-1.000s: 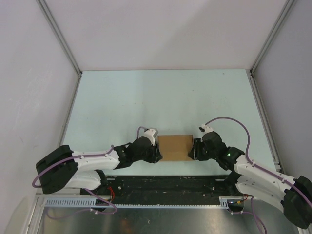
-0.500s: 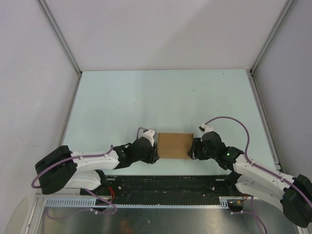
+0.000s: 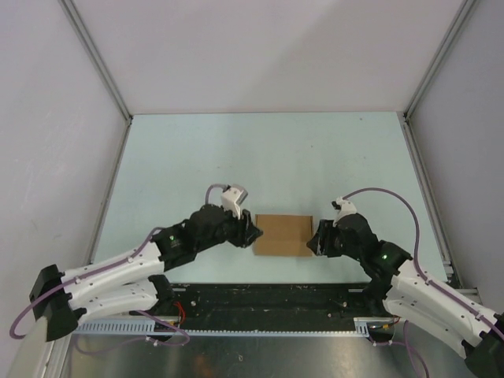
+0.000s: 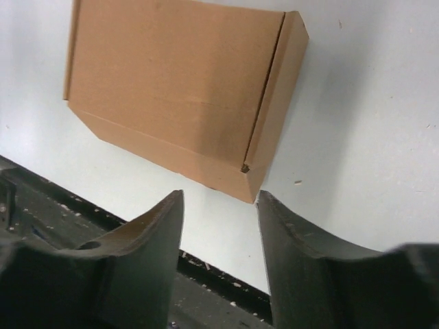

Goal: Fold the paper box

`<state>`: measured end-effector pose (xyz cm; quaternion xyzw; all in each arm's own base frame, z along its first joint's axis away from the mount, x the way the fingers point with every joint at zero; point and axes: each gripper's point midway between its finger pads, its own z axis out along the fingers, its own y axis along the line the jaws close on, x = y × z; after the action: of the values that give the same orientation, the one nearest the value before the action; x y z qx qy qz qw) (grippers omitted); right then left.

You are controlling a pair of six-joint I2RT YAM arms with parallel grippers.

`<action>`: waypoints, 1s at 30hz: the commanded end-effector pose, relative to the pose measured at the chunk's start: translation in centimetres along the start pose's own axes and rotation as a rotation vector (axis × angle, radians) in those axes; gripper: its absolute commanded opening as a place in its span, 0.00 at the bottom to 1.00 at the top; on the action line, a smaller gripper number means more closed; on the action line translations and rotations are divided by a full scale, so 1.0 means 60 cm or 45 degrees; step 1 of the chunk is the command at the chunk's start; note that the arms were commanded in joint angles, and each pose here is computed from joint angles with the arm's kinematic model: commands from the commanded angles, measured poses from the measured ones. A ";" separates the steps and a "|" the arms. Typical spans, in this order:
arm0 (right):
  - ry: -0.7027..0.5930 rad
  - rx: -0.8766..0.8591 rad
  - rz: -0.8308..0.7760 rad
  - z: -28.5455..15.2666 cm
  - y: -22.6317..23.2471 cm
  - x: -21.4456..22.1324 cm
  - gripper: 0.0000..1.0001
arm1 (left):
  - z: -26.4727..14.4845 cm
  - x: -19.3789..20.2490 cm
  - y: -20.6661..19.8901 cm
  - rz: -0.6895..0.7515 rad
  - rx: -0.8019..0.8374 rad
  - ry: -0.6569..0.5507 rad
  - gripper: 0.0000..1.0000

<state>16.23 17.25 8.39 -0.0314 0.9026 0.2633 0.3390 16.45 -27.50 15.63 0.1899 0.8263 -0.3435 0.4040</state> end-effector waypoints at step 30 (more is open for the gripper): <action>0.191 0.120 0.043 0.042 0.007 0.041 0.00 | 0.282 -0.021 0.098 0.040 0.028 0.483 0.00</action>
<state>14.24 18.86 5.35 -0.0327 0.9402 0.2361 0.2435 31.37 -36.54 5.90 0.2591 0.8863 -0.2933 0.2475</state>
